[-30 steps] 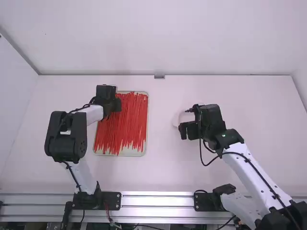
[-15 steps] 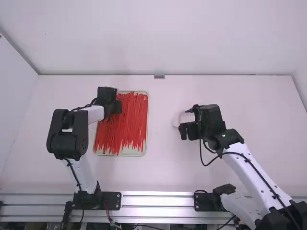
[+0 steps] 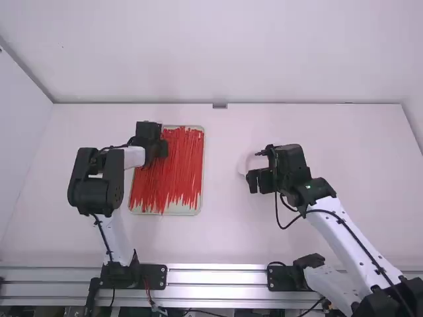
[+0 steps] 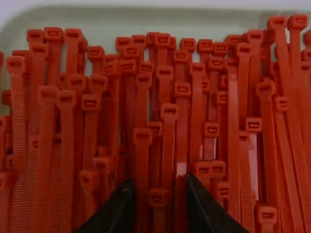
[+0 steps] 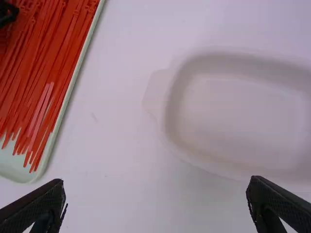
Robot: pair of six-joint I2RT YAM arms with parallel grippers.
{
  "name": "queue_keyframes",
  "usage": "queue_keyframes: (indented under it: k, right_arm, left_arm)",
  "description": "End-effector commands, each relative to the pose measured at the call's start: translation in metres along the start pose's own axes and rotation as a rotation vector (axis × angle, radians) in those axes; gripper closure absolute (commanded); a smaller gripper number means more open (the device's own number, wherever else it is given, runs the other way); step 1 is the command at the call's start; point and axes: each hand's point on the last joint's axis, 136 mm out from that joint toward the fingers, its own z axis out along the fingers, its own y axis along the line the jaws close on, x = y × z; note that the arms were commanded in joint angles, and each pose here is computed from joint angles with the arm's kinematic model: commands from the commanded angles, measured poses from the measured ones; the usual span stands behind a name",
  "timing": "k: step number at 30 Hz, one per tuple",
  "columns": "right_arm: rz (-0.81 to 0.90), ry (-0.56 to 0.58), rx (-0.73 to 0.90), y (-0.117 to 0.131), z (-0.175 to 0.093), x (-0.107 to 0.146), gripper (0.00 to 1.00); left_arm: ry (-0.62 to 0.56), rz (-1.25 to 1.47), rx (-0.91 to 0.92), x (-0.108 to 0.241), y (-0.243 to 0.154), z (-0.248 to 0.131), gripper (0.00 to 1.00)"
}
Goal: Fasten the cable tie
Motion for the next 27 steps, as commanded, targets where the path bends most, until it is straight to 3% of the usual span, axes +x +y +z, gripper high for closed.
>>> queue_keyframes:
  k: [1, 8, 13, 16, 27]
  right_arm:
    - [-0.009, -0.046, -0.006, 0.004, -0.010, -0.016, 0.01]
    - [-0.009, -0.046, -0.005, 0.004, -0.010, -0.016, 0.01]
    - [-0.009, -0.047, -0.006, 0.004, -0.010, -0.016, 0.01]
    - [-0.010, -0.050, -0.006, 0.004, -0.010, -0.017, 0.01]
    - [-0.010, -0.053, -0.006, 0.004, -0.010, -0.018, 0.01]
  left_arm:
    - [0.021, 0.008, -0.004, 0.011, -0.001, 0.004, 0.75]
    - [-0.007, 0.006, -0.003, 0.004, -0.001, 0.004, 0.80]
    - [-0.022, 0.006, -0.002, 0.000, -0.002, 0.004, 0.69]
    - [-0.020, 0.005, -0.002, 0.000, -0.002, 0.004, 0.68]
    - [-0.036, -0.020, 0.003, -0.004, -0.003, 0.004, 0.73]
